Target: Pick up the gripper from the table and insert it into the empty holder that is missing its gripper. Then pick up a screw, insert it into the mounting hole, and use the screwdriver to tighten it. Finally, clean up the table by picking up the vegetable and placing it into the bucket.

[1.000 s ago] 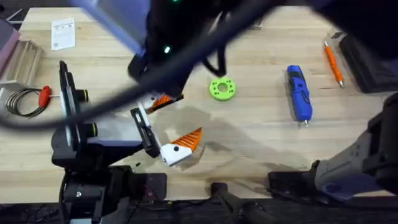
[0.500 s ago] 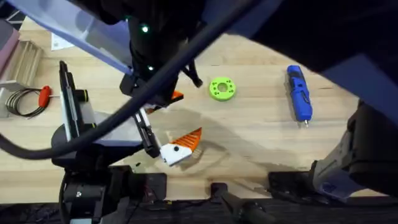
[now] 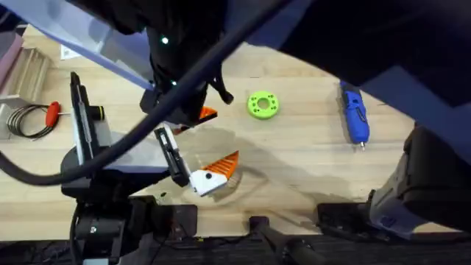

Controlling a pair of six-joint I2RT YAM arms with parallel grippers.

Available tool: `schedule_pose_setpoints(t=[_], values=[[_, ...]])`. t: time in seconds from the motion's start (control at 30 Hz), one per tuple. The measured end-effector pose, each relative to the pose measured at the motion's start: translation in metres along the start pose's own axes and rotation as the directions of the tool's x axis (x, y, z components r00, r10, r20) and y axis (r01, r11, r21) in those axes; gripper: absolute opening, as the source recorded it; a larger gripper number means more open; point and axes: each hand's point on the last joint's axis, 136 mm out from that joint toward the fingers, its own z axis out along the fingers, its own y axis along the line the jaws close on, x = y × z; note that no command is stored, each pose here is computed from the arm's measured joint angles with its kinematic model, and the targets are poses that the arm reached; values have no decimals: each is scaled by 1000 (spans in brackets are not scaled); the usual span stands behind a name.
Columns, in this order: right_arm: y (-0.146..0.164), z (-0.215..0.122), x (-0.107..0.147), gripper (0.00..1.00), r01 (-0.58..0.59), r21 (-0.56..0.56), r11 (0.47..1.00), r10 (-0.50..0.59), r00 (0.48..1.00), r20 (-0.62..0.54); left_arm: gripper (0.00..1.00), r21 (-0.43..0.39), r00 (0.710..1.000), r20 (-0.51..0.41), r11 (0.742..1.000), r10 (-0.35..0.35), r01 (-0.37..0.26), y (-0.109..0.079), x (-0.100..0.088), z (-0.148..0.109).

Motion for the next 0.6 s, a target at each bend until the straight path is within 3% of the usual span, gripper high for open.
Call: schedule_pose_setpoints(t=[0.6], values=[[-3,4,-2,6,-2,2,1000,2,1000,3,985,0,1000,0,1000,2,-2,0,0,0]])
